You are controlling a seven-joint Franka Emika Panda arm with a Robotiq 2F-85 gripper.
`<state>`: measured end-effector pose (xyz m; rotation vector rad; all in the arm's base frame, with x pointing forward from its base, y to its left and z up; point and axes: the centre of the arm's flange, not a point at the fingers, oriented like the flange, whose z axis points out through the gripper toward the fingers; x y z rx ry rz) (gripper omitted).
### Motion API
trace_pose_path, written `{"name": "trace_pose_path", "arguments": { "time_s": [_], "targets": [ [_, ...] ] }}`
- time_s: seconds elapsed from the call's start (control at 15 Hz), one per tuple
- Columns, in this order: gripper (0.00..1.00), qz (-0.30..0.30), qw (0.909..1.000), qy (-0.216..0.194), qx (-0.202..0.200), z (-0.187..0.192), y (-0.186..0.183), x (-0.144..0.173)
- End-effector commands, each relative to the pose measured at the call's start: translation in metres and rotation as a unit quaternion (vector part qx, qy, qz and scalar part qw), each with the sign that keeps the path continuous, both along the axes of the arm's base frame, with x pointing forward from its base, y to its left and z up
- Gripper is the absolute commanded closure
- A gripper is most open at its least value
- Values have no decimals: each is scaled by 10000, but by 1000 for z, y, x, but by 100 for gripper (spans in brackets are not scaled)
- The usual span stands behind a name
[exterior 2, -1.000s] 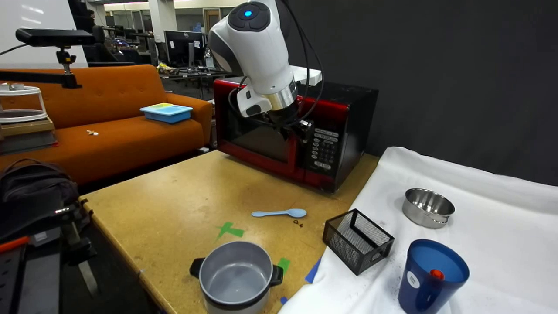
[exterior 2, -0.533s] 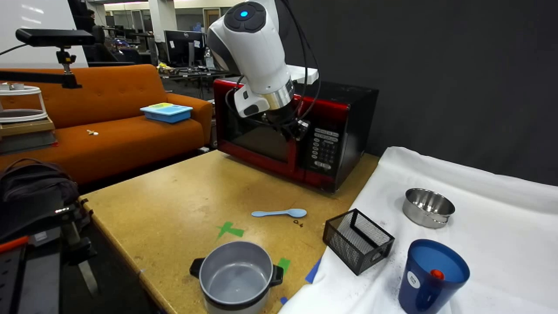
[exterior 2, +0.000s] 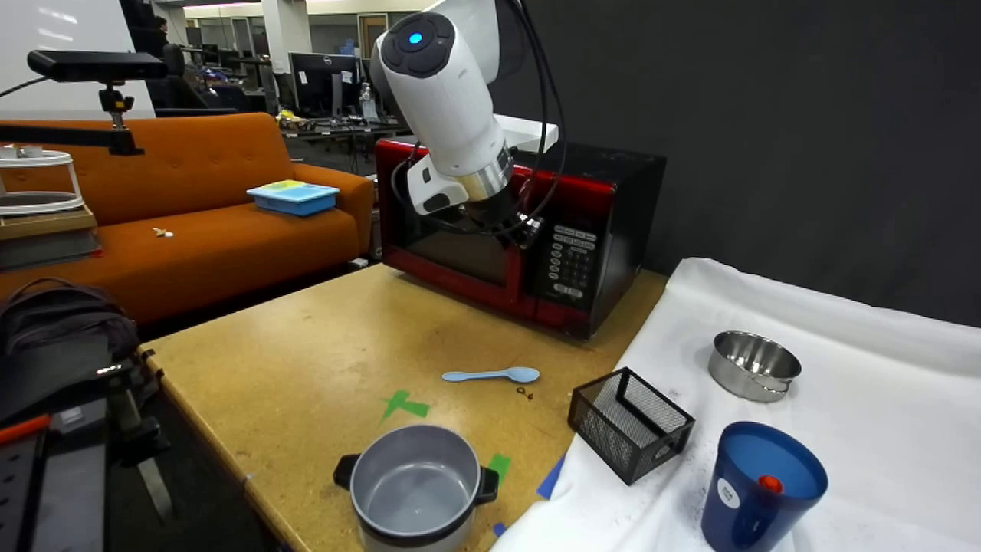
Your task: Put the gray dish in the microwave
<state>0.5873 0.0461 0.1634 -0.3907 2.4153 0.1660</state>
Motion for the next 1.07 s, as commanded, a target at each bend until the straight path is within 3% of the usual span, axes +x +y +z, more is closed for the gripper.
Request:
{"name": "trace_pose_path", "arguments": {
  "time_s": [0.0,0.4,0.47,0.53,1.0],
  "targets": [
    [93,-387,9992,-87,7,-10,-25,-59],
    [93,-771,9969,-136,29,-8,-37,-128],
    [45,-798,9967,-110,10,-8,-40,-137],
    [44,-777,9969,-109,33,-7,-45,-143],
    [0,-444,9988,147,132,-15,-53,-157]
  ]
}}
